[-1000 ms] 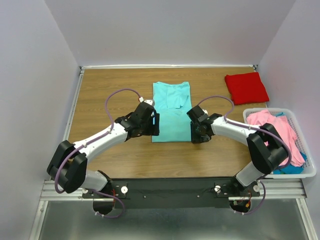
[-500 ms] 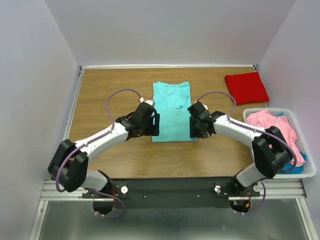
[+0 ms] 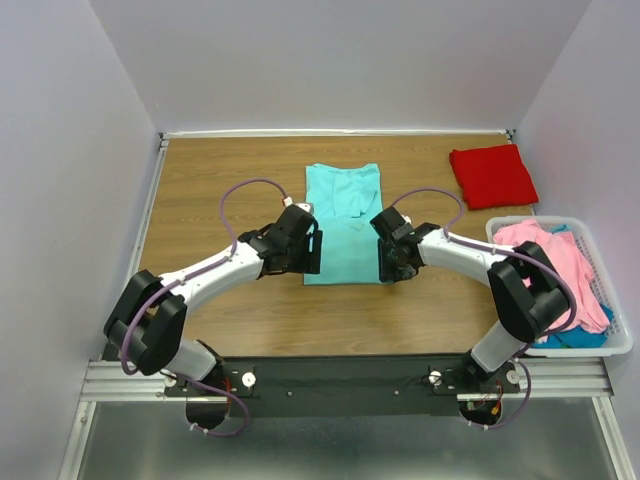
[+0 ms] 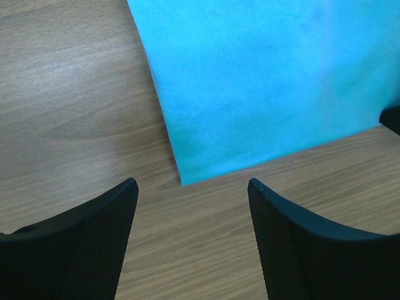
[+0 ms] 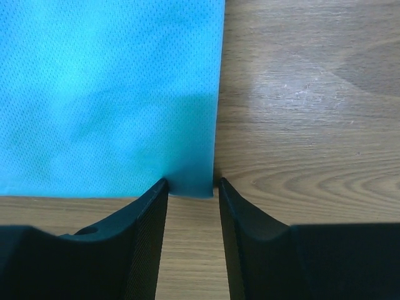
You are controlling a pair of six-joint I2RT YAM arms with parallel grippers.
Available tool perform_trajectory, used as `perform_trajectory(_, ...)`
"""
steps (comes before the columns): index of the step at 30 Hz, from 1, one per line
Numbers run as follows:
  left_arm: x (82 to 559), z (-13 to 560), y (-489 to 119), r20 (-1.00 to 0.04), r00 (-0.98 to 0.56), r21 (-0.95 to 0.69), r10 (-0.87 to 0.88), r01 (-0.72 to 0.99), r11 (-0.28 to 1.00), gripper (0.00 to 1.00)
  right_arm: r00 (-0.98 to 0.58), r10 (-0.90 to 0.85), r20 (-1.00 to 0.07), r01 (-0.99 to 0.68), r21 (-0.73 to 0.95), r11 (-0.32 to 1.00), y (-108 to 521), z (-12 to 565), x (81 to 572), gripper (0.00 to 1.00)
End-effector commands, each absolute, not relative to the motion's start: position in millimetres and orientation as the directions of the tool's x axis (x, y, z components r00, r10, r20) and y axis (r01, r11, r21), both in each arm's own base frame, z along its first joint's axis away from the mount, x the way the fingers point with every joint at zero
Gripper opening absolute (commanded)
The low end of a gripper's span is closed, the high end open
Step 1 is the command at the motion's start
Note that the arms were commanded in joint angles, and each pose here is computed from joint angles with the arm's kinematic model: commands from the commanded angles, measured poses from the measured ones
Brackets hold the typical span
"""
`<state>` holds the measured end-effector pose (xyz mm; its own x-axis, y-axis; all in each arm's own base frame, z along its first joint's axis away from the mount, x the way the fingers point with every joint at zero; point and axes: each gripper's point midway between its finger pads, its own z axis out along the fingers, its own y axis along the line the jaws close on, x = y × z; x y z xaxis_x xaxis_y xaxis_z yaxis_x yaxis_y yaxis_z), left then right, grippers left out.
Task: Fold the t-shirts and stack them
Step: Fold the tshirt
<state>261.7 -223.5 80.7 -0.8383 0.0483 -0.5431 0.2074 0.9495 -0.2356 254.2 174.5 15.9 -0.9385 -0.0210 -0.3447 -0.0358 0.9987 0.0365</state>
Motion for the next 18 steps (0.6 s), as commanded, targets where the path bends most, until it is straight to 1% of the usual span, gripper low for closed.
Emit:
perform_trajectory(1,260.9,78.8,-226.2,-0.531,-0.842,-0.197,0.091,0.228,0.954,0.79,-0.967,-0.054,-0.251,-0.051,-0.017,0.999,163.5,-11.7,233.9,0.41)
perform_trajectory(2,258.7,77.5,-226.2,-0.522,-0.847,-0.192,0.102,0.233,0.953,0.79,-0.968,-0.055,-0.244,-0.051,-0.023,0.998,162.4,-14.1,232.8,0.32)
perform_trajectory(4,255.7,72.5,-225.9,-0.503,-0.856,-0.171,0.121,0.235,0.957,0.79,-0.969,-0.059,-0.239,-0.054,-0.025,0.998,161.0,-15.1,231.4,0.22)
perform_trajectory(5,256.0,70.1,-227.2,-0.494,-0.860,-0.164,0.127,0.236,0.958,0.79,-0.969,-0.060,-0.238,-0.057,-0.023,0.998,161.4,-15.4,230.4,0.13)
perform_trajectory(8,252.1,63.4,-228.8,-0.469,-0.870,-0.146,0.152,0.246,0.958,0.79,-0.969,-0.066,-0.240,-0.064,-0.016,0.998,162.3,-14.5,230.1,0.01)
perform_trajectory(12,250.2,51.3,-233.4,-0.431,-0.884,-0.124,0.179,0.255,0.959,0.78,-0.966,-0.070,-0.247,-0.071,-0.007,0.997,163.3,-12.6,230.5,0.01)
perform_trajectory(13,248.2,44.6,-232.4,-0.408,-0.893,-0.112,0.188,0.253,0.961,0.77,-0.965,-0.072,-0.251,-0.073,-0.005,0.997,163.4,-11.8,230.8,0.01)
perform_trajectory(18,249.4,38.2,-230.2,-0.387,-0.901,-0.062,0.196,0.238,0.969,0.70,-0.964,-0.078,-0.255,-0.080,-0.002,0.997,162.8,-11.7,229.8,0.01)
